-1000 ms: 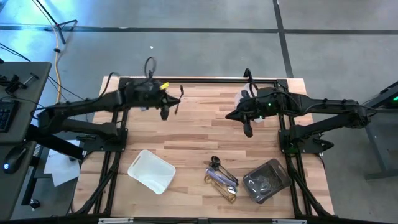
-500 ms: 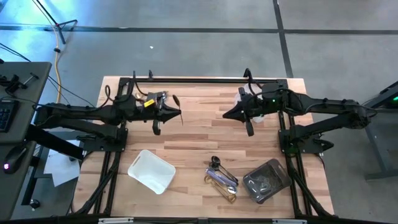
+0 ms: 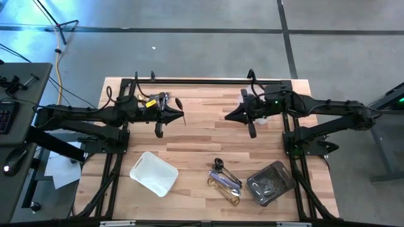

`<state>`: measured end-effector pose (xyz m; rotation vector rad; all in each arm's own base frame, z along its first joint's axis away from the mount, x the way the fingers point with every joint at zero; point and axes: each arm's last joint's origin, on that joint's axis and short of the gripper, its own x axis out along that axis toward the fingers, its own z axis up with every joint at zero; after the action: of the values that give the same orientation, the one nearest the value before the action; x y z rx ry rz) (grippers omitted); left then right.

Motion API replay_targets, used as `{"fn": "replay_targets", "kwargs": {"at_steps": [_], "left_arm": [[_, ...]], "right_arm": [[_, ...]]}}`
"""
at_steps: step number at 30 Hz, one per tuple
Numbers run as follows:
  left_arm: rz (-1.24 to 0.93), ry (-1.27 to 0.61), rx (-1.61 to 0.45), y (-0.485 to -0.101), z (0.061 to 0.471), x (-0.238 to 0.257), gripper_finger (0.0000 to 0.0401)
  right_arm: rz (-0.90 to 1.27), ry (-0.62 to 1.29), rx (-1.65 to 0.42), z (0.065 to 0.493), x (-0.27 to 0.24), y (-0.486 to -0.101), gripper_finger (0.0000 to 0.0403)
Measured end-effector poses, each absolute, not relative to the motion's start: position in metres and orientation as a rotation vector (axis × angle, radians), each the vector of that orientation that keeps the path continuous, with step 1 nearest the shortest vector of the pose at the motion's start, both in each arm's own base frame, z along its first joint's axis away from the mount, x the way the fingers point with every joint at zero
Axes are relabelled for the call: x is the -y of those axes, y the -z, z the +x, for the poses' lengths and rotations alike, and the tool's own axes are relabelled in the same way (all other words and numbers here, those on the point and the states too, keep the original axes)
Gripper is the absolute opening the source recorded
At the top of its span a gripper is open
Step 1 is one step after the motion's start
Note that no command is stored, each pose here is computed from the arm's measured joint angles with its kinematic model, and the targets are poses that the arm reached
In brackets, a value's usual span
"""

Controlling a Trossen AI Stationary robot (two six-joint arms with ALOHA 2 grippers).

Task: Sort silverware by color (type)
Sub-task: Put the black spoon into the transparent bin

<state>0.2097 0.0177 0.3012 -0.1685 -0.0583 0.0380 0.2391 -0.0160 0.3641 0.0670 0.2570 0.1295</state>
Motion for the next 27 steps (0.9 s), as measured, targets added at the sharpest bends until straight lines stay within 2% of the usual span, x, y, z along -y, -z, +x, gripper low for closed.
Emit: {"fn": "replay_targets", "kwargs": {"at_steps": [9, 17, 21, 27], "left_arm": [[-0.177, -0.038, 0.058, -0.301, 0.210, -0.018, 0.0000], [-0.262, -0.063, 0.020, -0.302, 0.230, -0.022, 0.0000], [-0.234, -0.084, -0.003, -0.306, 0.249, -0.025, 0.0000], [-0.237, -0.097, -0.039, -0.305, 0.278, -0.028, 0.0000]], "right_arm": [[0.067, -0.124, -0.295, 0.250, 0.017, -0.355, 0.0000], [0.173, -0.028, -0.181, 0.270, 0.021, -0.357, 0.0008], [0.174, -0.004, -0.166, 0.278, 0.023, -0.353, 0.0051], [0.197, 0.074, -0.098, 0.294, 0.026, -0.349, 0.0162]]}}
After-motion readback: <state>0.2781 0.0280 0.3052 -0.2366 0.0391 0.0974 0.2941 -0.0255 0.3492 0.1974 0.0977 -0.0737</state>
